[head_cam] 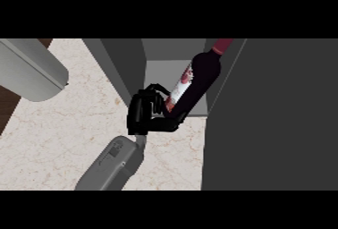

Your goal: Pick up the wine, place it into the cabinet and close the cabinet

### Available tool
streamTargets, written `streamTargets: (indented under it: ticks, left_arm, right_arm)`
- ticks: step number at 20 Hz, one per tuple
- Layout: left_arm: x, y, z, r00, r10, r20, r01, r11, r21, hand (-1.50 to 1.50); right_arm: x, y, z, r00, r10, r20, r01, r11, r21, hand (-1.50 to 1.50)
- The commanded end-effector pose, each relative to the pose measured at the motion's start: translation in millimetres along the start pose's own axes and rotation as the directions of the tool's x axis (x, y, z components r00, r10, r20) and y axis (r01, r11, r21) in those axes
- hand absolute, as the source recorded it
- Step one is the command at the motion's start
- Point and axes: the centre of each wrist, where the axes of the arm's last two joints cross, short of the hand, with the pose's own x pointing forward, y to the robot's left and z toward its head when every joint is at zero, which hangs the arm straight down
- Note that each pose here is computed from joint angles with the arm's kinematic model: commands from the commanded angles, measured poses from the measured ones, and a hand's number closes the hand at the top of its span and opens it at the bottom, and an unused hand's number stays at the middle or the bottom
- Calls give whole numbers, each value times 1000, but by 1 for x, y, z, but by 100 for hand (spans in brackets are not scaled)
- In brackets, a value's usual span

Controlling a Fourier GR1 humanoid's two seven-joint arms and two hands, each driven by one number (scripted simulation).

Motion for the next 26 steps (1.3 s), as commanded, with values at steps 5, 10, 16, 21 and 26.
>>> streamTargets:
  ticks: [5, 10, 16, 21, 26]
  left_arm:
    - [-24, 15, 4, 999, 13, -33, -12, 1000, 26, 150]
    - [-33, 7, 7, 996, 84, -43, -81, 995, 60, 150]
    - [-40, 11, -16, 992, 120, -49, -117, 991, 60, 150]
    - [-50, 24, -23, 994, 95, -47, -92, 994, 54, 150]
    - [-39, 5, -31, 990, 128, -66, -126, 991, 31, 150]
  right_arm:
    - [-4, 10, 11, 1000, -7, 9, 8, 1000, -4, -150]
    - [2, -2, 2, 1000, -9, 7, 9, 1000, -3, -150]
    - [-4, 4, 11, 1000, -29, 7, 29, 1000, -7, -150]
    - [-4, 11, -3, 1000, -25, 15, 25, 1000, 6, -150]
    - [-13, 3, -5, 1000, -13, -26, 14, 1000, 10, -150]
